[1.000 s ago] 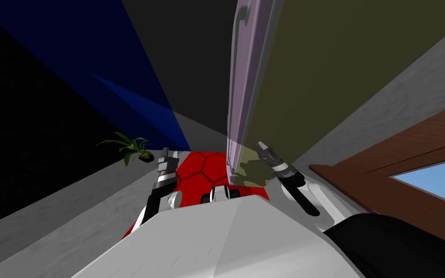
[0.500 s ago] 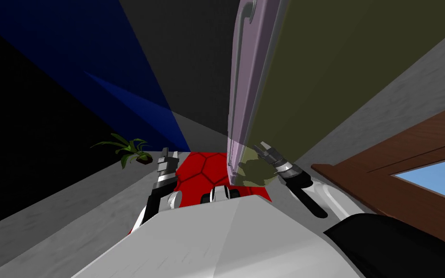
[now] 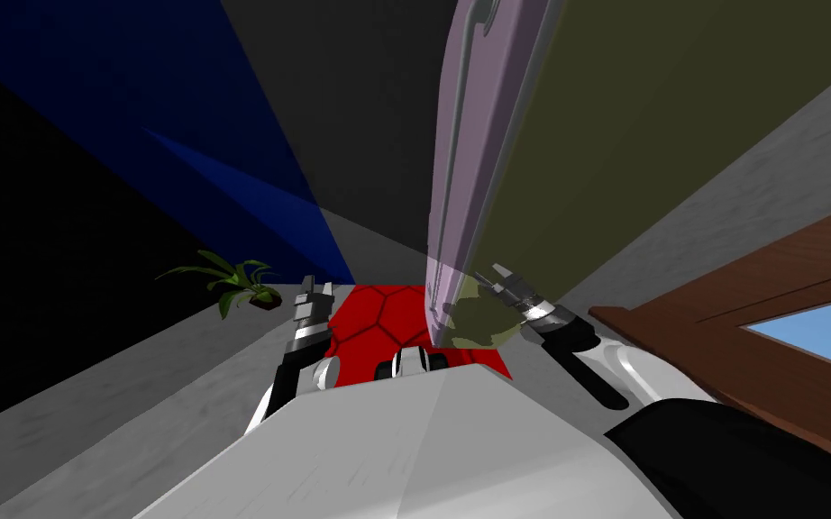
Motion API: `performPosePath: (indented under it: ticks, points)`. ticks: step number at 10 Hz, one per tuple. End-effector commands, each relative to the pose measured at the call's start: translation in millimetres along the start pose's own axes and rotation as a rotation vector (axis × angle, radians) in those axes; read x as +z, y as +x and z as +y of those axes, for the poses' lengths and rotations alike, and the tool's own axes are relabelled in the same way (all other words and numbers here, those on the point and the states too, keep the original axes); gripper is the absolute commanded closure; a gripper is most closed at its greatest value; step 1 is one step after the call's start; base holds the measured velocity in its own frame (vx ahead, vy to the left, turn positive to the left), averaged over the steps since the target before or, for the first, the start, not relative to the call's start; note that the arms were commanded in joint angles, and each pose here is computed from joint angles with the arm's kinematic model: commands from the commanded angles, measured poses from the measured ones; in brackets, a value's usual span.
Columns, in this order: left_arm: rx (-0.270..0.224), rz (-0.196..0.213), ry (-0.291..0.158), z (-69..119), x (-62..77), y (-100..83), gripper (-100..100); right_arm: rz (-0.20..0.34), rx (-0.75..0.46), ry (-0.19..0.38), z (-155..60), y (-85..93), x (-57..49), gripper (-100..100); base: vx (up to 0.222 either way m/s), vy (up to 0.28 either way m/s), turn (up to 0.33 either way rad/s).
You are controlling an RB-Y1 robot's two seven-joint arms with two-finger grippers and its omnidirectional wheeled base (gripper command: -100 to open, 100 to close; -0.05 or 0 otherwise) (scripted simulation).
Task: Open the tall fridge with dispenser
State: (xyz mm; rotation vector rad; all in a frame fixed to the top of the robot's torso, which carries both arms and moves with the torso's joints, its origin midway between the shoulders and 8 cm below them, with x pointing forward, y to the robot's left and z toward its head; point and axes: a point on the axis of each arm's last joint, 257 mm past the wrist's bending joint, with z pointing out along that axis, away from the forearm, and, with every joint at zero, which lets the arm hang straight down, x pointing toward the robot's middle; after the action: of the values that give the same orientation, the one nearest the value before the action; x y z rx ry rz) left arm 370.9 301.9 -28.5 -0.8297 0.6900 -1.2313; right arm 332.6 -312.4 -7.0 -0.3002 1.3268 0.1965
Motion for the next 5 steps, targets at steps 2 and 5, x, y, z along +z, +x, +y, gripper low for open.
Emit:
performPosePath:
  ticks: [2,5]
  points:
    - [0.000,0.000,0.000,0.0,0.0,0.0,0,0.070,-0.163,0.020,-16.0,0.2,-6.6,-100,0.032,0.075,-0.039]
    - [0.000,0.000,0.000,0.0,0.0,0.0,0,0.119,-0.275,0.033,-26.4,3.0,-10.2,-100,0.035,0.079,-0.027]
